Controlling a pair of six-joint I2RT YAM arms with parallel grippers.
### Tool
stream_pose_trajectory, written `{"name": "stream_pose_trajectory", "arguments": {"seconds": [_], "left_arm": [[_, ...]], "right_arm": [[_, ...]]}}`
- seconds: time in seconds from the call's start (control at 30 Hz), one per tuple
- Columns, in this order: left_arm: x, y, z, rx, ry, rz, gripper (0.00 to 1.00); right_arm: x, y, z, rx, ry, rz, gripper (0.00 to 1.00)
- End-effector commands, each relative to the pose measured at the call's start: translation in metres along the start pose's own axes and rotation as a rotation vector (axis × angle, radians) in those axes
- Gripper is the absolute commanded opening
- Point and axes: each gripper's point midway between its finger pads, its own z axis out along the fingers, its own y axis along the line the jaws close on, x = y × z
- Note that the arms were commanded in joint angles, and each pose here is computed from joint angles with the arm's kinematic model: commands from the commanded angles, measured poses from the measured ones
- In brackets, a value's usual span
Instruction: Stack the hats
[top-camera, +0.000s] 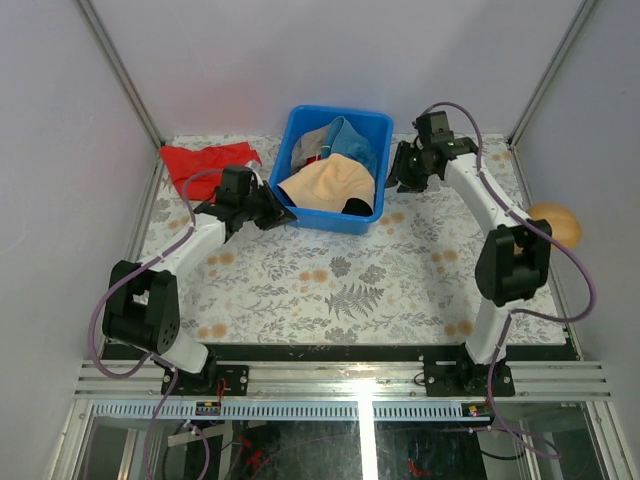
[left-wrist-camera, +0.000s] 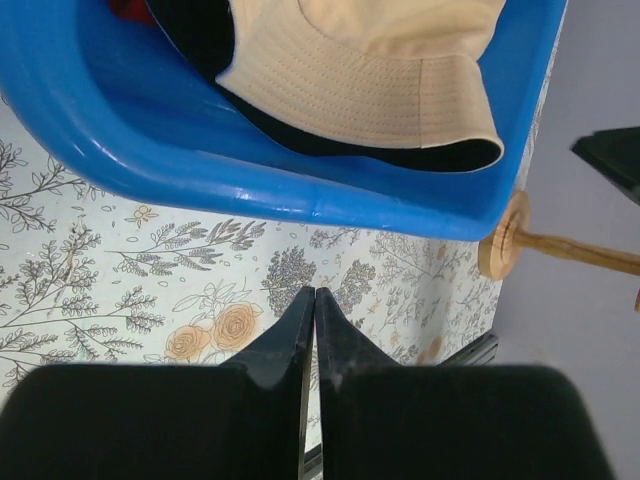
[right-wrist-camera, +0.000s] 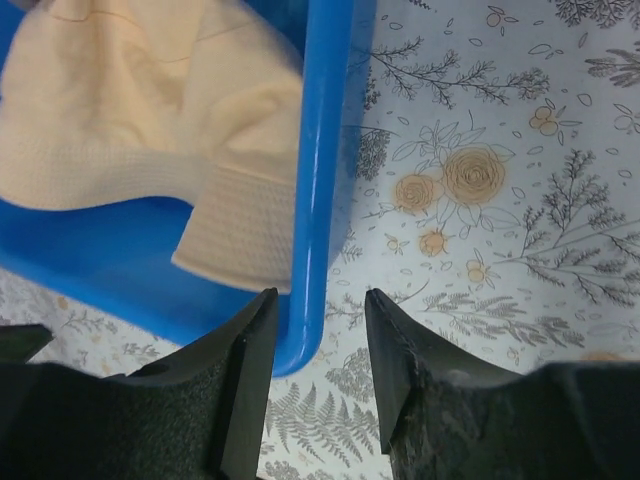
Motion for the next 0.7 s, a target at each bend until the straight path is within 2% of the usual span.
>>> {"name": "stream_pose_trajectory", "arguments": {"seconds": [0.0,0.23,0.33,0.5,0.67], "left_arm": [[-0.018,-0.016,0.0,0.026,-0.054,0.021,0.0],[-0.006,-0.003,0.012,-0.001,0.013,0.014,0.0],[-0.006,0.001,0.016,-0.014,0.005,0.011,0.0],[-0.006,0.003,0.025,-0.036,0.009,-0.004,0.0],[-0.008,-0.001,0.036,-0.033,0.014,-0.017,0.0]], "right_arm": [[-0.034,0.021,0.012,-0.05,-0.1,-0.001,0.48],[-0.056,0.033,0.052,-0.068,-0.073,0.005,0.49],[-0.063,0.038,0.063,-0.078,-0.084,0.003,0.5],[-0.063,0.024,0.093,0.005,-0.03,0.002,0.51],[-0.063,0.016,0.101,0.035,-0.025,-0.01,0.5]]}}
